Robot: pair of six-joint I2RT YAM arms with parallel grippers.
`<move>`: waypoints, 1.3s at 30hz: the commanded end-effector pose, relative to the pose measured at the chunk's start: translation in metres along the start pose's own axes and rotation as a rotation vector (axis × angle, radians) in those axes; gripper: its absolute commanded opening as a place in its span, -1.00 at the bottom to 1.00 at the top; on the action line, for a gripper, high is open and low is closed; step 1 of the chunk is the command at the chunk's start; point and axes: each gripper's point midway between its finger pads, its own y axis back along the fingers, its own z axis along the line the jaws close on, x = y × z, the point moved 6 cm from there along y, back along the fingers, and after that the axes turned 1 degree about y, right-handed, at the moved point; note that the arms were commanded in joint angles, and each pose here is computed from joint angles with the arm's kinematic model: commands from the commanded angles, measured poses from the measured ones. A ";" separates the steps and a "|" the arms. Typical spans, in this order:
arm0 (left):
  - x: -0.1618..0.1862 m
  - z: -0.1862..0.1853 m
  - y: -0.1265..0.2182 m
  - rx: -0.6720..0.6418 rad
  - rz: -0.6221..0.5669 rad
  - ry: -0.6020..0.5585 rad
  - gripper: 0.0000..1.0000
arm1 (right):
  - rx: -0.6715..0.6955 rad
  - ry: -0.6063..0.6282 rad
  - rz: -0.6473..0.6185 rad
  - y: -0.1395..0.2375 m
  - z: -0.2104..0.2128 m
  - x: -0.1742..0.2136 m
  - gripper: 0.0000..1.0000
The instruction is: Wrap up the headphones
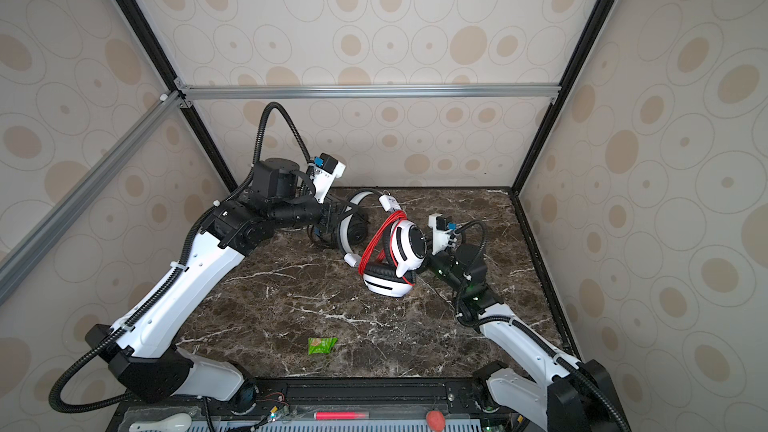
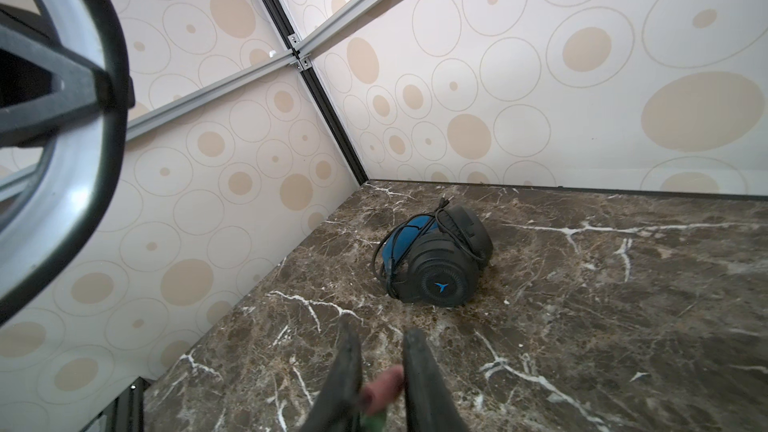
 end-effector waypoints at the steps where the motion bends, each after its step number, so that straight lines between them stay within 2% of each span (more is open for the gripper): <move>1: -0.017 -0.013 0.009 0.061 -0.082 0.008 -1.00 | -0.019 0.017 -0.054 -0.001 0.006 -0.017 -0.71; 8: -0.024 -0.013 0.012 0.054 -0.128 0.031 -1.00 | -0.004 0.021 -0.018 0.001 0.004 -0.009 -0.95; 18: -0.060 -0.019 0.017 0.098 -0.309 0.112 -1.00 | 0.034 0.050 0.106 0.010 0.003 0.004 -1.00; 27: -0.075 -0.009 0.023 0.079 -0.568 0.377 -1.00 | 0.054 0.073 0.124 0.018 0.010 -0.001 -1.00; 31: -0.077 -0.015 0.017 0.007 -0.611 0.436 -1.00 | 0.071 0.100 0.130 0.018 0.017 -0.001 -1.00; 39: -0.076 0.000 0.020 -0.203 -0.681 0.585 -1.00 | 0.096 0.118 0.121 0.025 0.026 -0.002 -1.00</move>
